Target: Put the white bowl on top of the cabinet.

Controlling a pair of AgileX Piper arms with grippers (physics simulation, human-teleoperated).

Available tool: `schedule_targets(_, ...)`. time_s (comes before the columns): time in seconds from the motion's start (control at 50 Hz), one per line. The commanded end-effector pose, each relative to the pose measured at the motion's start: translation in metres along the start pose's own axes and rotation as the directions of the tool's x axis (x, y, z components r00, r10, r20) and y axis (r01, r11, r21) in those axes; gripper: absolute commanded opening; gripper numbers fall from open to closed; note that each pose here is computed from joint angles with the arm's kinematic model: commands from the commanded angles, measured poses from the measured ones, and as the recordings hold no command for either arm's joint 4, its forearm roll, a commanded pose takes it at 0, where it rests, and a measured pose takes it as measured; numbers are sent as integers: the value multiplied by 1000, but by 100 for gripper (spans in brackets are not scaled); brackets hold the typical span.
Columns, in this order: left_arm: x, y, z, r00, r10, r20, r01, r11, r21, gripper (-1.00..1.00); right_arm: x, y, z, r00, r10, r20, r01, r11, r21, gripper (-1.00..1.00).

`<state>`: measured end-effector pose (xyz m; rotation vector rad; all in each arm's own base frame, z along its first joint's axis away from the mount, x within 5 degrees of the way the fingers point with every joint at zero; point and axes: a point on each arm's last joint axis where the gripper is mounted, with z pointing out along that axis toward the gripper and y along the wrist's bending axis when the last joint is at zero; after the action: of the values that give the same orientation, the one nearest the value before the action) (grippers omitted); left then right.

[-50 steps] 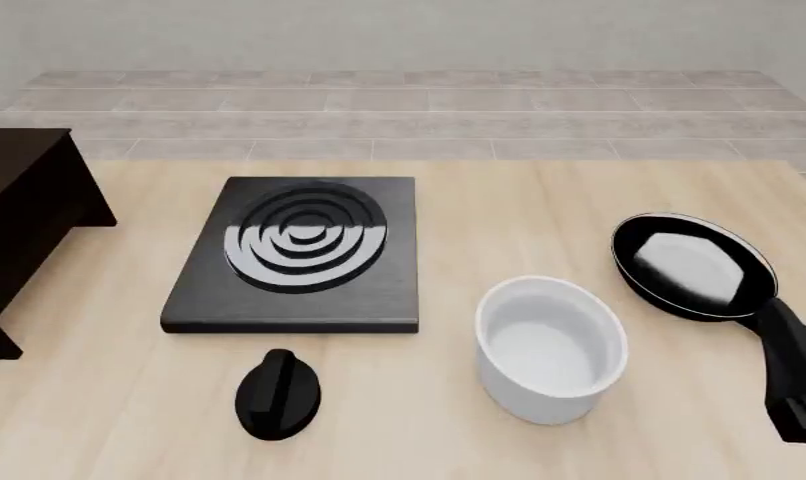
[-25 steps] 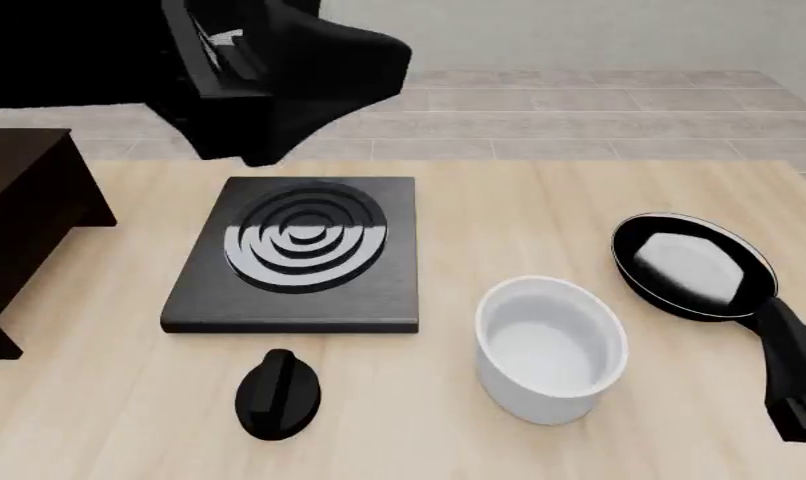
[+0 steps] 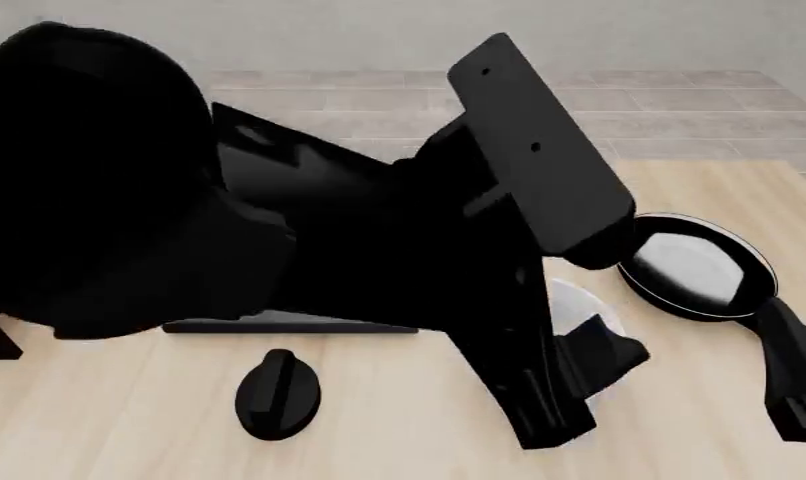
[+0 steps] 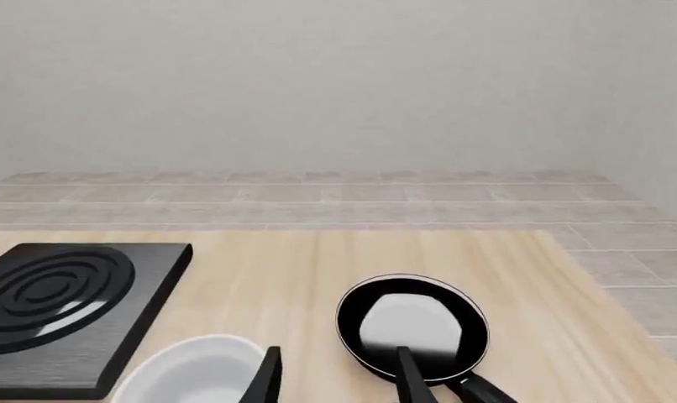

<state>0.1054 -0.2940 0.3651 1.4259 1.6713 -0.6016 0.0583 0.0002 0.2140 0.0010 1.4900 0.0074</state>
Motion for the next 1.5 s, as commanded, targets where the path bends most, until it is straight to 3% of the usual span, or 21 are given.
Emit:
schedule_targets(0.02,7,-23,28,994,54,-91,-47,996,73,100,0,0,-1,1000,-5,4,5,1000,-1,100)
schedule_targets(0.14,20,-35,39,989,71,-133,-57,993,105,100,0,0,-1,1000,-6,5,6,1000,-1,100)
schedule_targets(0.44,36,-36,68,966,139,-218,-112,985,130,100,0,0,-1,1000,-1,1,1,1000,-1,100)
schedule_targets(0.7,61,-7,94,948,140,-284,-121,989,86,100,0,0,0,1000,4,-3,-4,1000,-1,100)
schedule_targets(0.88,69,2,105,944,129,-303,-113,991,69,100,0,0,0,1000,1,0,-1,1000,-2,100)
schedule_targets(1.04,80,8,116,933,153,-326,-136,988,73,100,0,0,0,1000,-4,3,4,1000,-2,100)
schedule_targets(1.14,87,22,123,924,168,-343,-156,986,61,100,0,0,0,1000,-2,2,2,1000,-2,100)
schedule_targets(1.5,94,38,141,909,203,-365,-195,979,60,100,0,0,0,1000,2,-1,-2,1000,-2,100)
